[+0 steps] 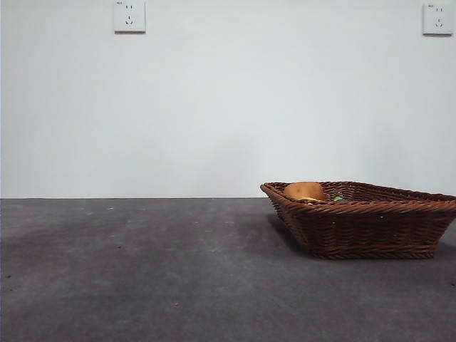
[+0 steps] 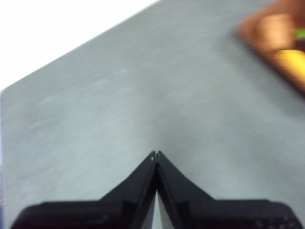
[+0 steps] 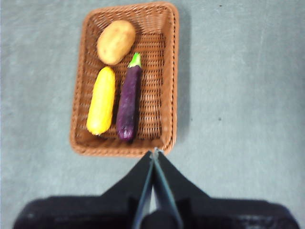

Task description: Help me put the vegetables on the table into the basket

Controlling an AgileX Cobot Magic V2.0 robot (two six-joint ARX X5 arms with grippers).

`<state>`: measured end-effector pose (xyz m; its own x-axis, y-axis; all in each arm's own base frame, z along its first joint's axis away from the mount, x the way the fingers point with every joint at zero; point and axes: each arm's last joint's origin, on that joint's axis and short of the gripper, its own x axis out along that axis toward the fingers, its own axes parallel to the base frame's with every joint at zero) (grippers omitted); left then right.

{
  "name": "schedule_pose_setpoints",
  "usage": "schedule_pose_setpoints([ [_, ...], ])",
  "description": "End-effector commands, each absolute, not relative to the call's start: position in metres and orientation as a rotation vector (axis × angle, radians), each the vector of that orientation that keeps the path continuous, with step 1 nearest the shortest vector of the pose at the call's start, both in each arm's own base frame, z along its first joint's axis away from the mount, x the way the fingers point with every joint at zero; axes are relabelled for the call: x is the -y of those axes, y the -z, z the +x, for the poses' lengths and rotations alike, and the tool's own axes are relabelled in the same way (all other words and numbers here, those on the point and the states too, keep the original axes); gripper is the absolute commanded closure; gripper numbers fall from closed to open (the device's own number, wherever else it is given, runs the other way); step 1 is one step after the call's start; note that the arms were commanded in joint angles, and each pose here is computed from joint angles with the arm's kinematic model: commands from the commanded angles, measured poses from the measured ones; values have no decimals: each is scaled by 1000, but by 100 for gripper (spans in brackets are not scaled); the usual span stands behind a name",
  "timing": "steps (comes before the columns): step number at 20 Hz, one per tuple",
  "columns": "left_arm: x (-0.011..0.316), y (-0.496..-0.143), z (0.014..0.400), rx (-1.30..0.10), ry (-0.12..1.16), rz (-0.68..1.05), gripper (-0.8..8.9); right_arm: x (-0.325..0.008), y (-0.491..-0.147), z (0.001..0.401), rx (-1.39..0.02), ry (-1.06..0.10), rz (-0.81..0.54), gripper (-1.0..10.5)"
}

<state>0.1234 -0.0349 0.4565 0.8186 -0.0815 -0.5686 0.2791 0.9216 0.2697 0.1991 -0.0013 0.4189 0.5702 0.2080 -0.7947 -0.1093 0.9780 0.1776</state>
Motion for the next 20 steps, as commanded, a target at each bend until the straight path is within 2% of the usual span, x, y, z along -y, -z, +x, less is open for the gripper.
schedule_pose_setpoints([
  [1,26,-422,123,-482,129,341,817,2,-410,215,-972,-185,113,946],
  [5,14,-321,120,-230,16,273,817,3,-399,251,-936,-186,108,946],
  [7,13,-269,116,-102,52,122,817,4,-397,265,-888,-185,101,946],
  [10,10,-207,108,-47,53,-26,817,5,-397,284,-788,-185,86,946],
  [14,6,-161,104,-88,-1,-104,817,5,-405,294,-658,-187,68,946],
  [20,2,-150,99,-165,-42,-80,817,5,-411,298,-584,-188,58,946],
])
